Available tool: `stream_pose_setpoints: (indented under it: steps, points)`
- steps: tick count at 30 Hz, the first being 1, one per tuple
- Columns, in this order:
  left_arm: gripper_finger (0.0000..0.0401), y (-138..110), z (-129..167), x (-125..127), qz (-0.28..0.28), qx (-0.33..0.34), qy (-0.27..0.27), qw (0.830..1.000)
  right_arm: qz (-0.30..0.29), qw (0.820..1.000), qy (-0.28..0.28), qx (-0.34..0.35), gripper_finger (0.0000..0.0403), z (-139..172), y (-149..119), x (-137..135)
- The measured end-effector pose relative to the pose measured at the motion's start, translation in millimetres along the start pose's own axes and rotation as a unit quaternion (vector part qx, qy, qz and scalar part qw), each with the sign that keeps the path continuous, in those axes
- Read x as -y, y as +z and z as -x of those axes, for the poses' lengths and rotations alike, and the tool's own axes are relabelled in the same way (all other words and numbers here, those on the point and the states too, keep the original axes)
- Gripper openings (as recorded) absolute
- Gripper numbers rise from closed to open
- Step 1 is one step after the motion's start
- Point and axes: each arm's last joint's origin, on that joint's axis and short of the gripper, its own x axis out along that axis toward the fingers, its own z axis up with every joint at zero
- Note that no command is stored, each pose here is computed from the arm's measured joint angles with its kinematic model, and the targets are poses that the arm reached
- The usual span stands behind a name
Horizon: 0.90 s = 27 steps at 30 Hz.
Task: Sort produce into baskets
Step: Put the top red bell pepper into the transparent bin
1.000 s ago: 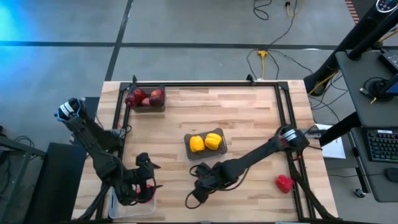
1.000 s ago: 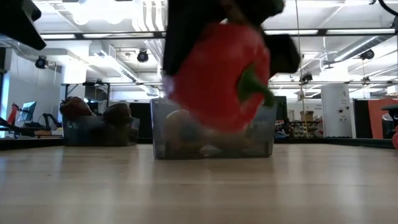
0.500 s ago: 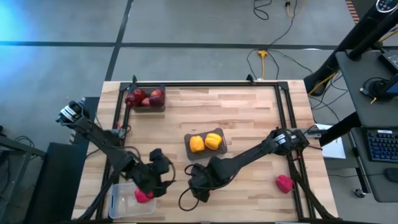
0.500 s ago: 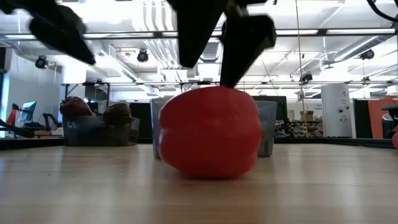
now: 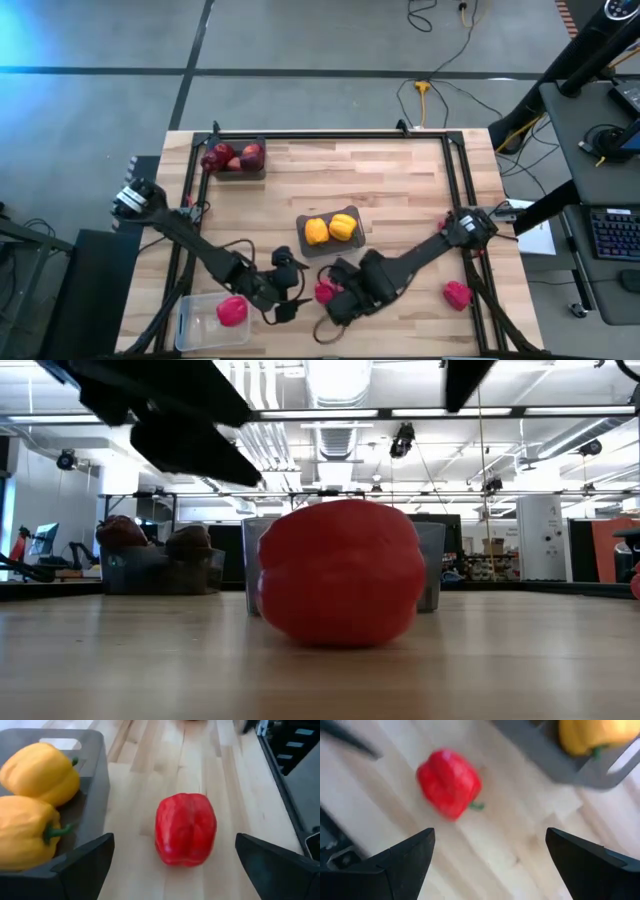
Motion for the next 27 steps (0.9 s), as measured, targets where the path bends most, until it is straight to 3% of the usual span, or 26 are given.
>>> stream_pose_setpoints:
  steps: [5,11,14,22,27]
  points:
    - [0.0398,-13,-19,4,-0.034,0.003,0.007,0.999,-0.017,1.000,0.002,-0.011,0.0372,3,-15,-6]
    - [0.0398,-18,-40,15,-0.018,0.038,-0.006,0.999,-0.027,0.999,0.005,-0.020,0.0372,4,-20,-8]
    - [0.0398,-21,-51,20,-0.023,0.044,0.013,0.999,-0.024,0.999,0.005,-0.021,0.0372,4,-21,-8]
    - [0.0398,-26,-88,38,-0.053,0.039,0.025,0.998,-0.016,1.000,0.003,-0.020,0.0372,3,-20,-8]
    - [0.0377,-31,-101,42,-0.055,0.005,0.039,0.998,-0.030,0.999,0.003,-0.020,0.0372,3,-22,-8]
